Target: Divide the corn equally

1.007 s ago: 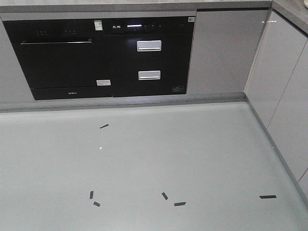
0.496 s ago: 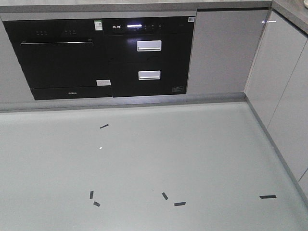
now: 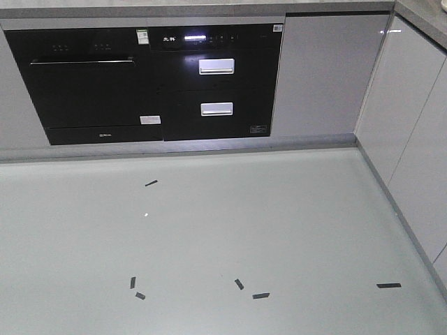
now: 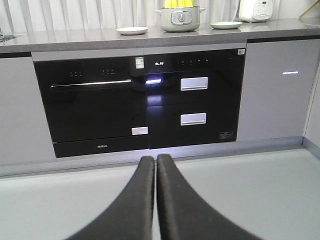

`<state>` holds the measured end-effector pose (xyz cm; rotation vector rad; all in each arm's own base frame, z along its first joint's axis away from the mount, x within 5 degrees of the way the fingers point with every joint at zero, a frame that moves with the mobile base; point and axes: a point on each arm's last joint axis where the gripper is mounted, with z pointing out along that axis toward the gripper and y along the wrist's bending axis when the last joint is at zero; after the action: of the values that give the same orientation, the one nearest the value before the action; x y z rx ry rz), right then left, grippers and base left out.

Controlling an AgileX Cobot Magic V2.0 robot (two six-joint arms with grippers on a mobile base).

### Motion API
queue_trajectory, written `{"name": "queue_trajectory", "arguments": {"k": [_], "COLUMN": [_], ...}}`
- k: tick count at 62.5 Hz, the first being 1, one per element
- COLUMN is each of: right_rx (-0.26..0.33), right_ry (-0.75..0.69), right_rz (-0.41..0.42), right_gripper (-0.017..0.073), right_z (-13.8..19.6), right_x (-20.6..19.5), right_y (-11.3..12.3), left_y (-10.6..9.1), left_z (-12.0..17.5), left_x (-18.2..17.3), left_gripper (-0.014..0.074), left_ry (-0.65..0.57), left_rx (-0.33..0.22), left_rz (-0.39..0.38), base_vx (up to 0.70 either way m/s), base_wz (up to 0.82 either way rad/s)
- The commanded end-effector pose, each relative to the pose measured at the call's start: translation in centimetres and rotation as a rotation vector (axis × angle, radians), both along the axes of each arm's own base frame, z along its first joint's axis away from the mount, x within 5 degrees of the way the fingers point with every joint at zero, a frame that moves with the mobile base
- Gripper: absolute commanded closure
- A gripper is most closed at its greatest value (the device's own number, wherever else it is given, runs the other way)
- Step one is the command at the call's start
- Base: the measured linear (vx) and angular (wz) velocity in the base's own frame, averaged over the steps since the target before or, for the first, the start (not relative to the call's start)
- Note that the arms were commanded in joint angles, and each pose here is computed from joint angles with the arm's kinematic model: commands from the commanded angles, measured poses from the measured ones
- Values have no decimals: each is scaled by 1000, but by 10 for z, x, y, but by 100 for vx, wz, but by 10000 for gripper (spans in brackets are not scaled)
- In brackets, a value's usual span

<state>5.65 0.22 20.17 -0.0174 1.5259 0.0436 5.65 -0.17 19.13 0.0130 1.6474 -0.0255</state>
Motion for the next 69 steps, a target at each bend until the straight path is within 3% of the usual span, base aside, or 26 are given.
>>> {"name": "queue_trajectory", "arguments": {"k": [1, 69], "right_rx": [-17, -17], "right_ry": [-68, -68], "right_rz": [-6, -6], "right_gripper": [564, 564], "right_z": [4, 4], "right_x": [0, 0], "right_y": [0, 0], "left_y": [0, 0], "left_z": [7, 7], "left_x": [-1, -1], "left_gripper": [601, 601], "left_ry": [-91, -91], "left_rx": [-15, -15], "left_rz": [5, 5], "base_vx": [0, 1], "base_wz": [0, 1]}}
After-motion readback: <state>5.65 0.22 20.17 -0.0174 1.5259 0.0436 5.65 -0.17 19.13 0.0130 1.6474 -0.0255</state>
